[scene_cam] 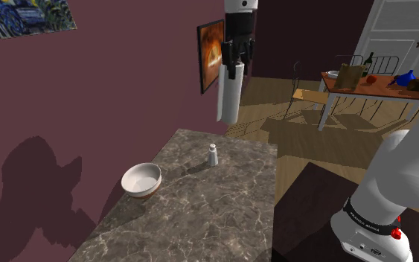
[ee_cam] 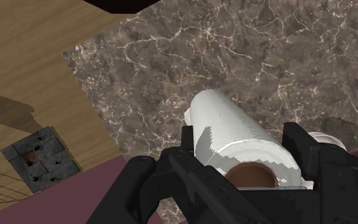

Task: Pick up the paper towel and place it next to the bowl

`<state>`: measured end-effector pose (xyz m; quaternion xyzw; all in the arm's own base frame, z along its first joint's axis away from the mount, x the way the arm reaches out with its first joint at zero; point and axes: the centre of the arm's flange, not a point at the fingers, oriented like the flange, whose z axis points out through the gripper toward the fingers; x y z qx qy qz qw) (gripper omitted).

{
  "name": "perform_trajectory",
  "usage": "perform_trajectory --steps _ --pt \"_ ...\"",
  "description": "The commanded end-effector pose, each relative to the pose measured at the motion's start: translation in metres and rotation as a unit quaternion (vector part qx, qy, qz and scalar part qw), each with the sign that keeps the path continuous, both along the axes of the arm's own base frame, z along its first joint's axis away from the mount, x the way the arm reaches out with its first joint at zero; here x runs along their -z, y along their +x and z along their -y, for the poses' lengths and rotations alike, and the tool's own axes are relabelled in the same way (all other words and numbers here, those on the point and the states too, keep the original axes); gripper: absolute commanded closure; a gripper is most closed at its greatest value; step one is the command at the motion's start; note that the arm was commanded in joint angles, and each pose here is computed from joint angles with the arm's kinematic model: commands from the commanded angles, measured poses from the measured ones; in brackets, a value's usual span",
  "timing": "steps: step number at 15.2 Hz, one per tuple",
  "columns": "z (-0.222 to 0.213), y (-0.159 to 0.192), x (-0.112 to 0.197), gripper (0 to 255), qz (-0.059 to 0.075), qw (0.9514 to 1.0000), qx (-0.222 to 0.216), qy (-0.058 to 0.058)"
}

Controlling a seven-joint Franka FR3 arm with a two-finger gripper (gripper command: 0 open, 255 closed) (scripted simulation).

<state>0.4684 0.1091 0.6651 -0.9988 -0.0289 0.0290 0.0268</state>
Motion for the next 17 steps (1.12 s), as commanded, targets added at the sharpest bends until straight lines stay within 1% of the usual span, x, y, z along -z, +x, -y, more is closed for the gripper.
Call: perform_trajectory --steps 1,14,15,17 --pt "-0.028 0.005 0.0 255 0.0 1.0 0.001 0.0" --pt "-0.193 0.053 -0.001 255 0.0 1.0 0.001 0.0" --pt "-0.201 0.055 -0.001 255 0.0 1.0 0.001 0.0" --pt "-0.201 0.055 0.01 255 0.0 1.0 0.001 0.0"
